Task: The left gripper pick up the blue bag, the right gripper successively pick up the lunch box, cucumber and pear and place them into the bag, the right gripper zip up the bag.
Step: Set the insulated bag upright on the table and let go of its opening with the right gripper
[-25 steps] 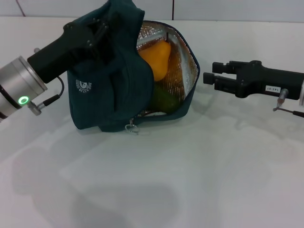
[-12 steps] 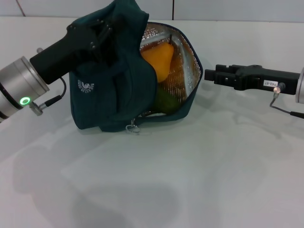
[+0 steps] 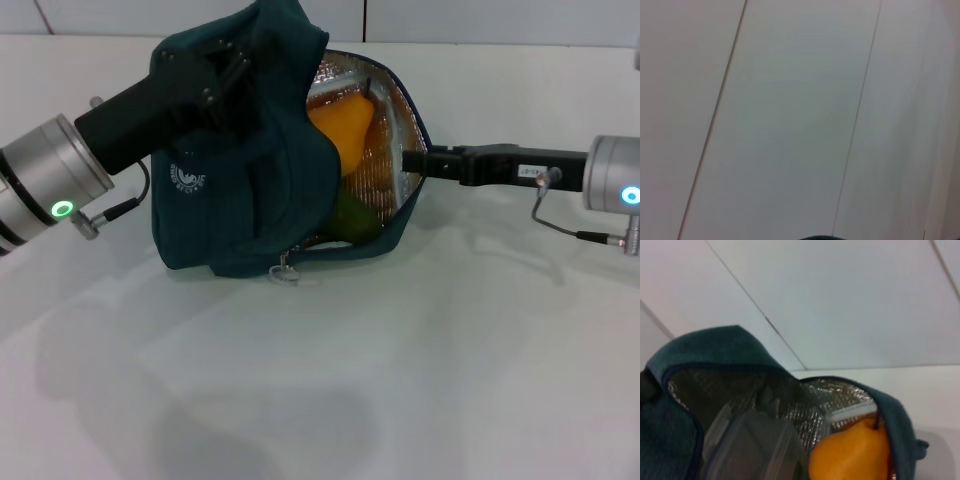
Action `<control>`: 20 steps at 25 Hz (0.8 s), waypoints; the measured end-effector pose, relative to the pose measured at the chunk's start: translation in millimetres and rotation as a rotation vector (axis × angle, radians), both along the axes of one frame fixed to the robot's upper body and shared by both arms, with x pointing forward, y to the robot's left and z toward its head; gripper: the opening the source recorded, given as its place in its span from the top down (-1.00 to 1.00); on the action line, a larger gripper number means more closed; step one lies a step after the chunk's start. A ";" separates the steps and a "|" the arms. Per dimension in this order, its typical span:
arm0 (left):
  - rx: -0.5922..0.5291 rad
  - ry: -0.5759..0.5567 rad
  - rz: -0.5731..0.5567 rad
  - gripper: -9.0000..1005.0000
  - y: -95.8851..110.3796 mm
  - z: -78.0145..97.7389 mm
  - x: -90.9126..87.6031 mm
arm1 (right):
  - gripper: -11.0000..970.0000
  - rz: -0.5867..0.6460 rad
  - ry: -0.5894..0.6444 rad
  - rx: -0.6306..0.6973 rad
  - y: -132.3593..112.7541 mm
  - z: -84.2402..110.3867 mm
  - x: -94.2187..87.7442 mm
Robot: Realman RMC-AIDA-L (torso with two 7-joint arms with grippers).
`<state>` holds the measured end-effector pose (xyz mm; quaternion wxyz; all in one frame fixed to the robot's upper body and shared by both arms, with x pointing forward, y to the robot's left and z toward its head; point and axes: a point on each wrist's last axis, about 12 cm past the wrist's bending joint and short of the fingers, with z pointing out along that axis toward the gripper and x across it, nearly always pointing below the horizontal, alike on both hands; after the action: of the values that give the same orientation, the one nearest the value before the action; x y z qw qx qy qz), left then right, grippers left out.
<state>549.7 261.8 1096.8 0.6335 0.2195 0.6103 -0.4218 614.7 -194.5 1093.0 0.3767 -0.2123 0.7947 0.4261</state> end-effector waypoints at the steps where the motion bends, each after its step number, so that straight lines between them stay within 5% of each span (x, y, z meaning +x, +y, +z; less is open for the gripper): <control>1: 0.000 -0.001 -0.001 0.80 -0.2 0.2 0.2 | -0.09 0.004 0.002 -0.004 1.9 -0.1 0.6; 14: 0.000 -0.007 -0.008 0.78 -2.5 2.4 2.7 | -0.04 -0.001 -0.030 -0.060 6.7 -3.9 3.9; 20: 0.004 -0.014 -0.007 0.78 -3.0 2.8 3.3 | 0.31 0.036 -0.122 -0.090 9.7 -3.9 2.9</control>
<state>553.0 258.8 1099.6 0.6360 0.2259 0.6058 -0.4212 617.7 -184.9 1089.0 0.4069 -0.2688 0.7846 0.3829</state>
